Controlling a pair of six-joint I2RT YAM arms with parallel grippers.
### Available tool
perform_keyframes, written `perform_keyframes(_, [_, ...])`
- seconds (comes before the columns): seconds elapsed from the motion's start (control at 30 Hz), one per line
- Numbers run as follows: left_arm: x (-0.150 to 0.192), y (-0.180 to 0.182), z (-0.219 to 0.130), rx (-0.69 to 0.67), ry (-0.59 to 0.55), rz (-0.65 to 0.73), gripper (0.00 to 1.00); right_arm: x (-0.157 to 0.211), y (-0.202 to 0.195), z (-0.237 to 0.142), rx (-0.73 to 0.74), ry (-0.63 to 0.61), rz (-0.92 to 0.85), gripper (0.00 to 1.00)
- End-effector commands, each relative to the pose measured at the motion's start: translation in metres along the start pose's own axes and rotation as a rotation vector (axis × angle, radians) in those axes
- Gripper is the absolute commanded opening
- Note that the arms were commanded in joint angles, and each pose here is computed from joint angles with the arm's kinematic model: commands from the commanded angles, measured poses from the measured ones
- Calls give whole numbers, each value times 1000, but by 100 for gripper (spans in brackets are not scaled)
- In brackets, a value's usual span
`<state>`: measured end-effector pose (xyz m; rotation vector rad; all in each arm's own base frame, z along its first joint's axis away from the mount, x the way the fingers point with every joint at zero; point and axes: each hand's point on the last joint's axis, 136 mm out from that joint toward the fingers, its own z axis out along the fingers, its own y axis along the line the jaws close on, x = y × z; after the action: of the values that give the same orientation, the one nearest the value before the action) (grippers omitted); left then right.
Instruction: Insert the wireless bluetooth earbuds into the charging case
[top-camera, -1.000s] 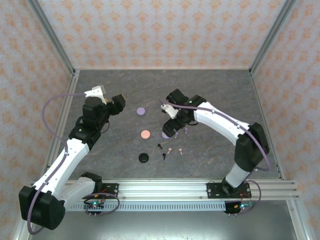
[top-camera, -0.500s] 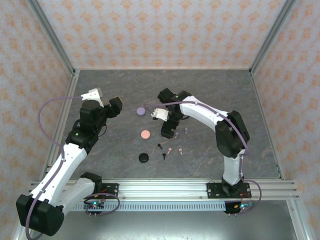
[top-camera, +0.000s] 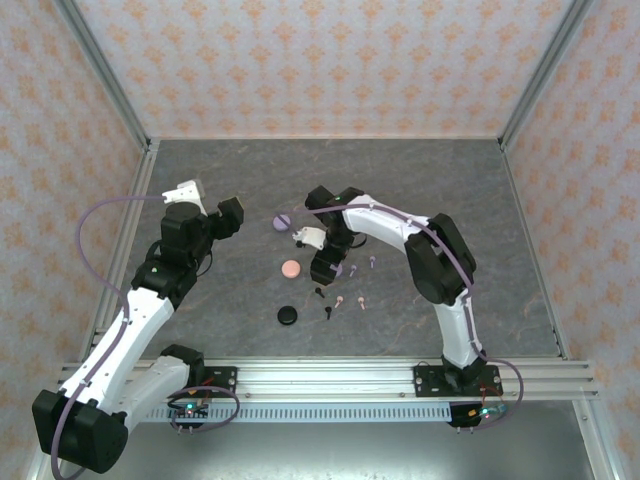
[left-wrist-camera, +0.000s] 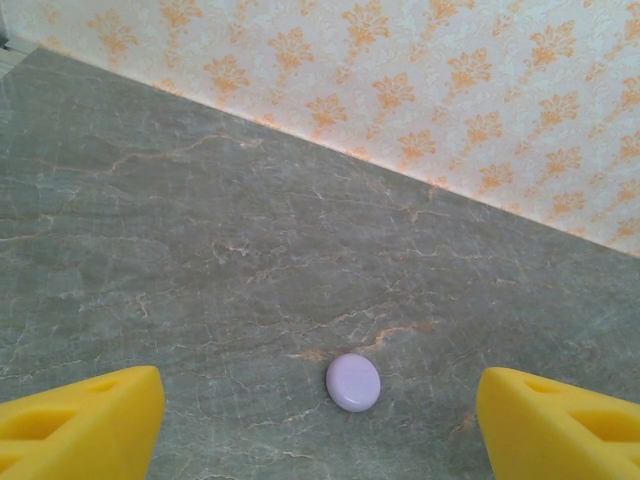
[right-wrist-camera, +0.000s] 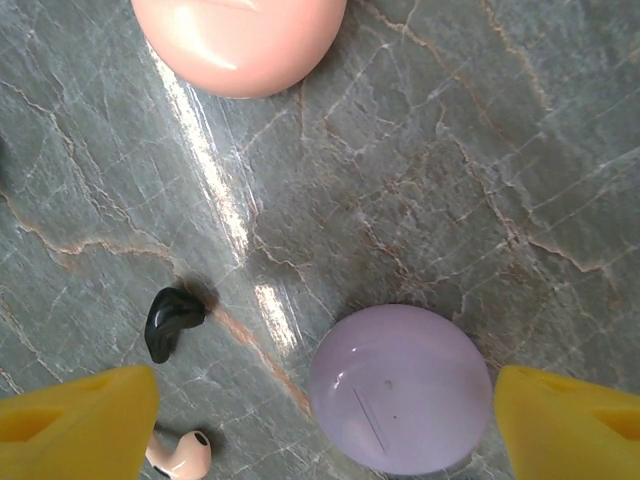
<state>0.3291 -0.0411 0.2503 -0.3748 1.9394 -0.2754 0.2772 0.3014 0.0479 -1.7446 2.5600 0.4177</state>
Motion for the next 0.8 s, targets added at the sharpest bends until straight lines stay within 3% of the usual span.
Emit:
perform_keyframes(0.0, [2,12,-1,-46,-3,17,81,0,4,1,-28,17,20,86])
perform_keyframes(0.5, [6,13,3,-49,9,14,82,28,15,-1,-14,44,72,83])
perform_keyframes(0.77, [10,14,5,-52,18,12,82,32,36,-3,-86,-33,124,83])
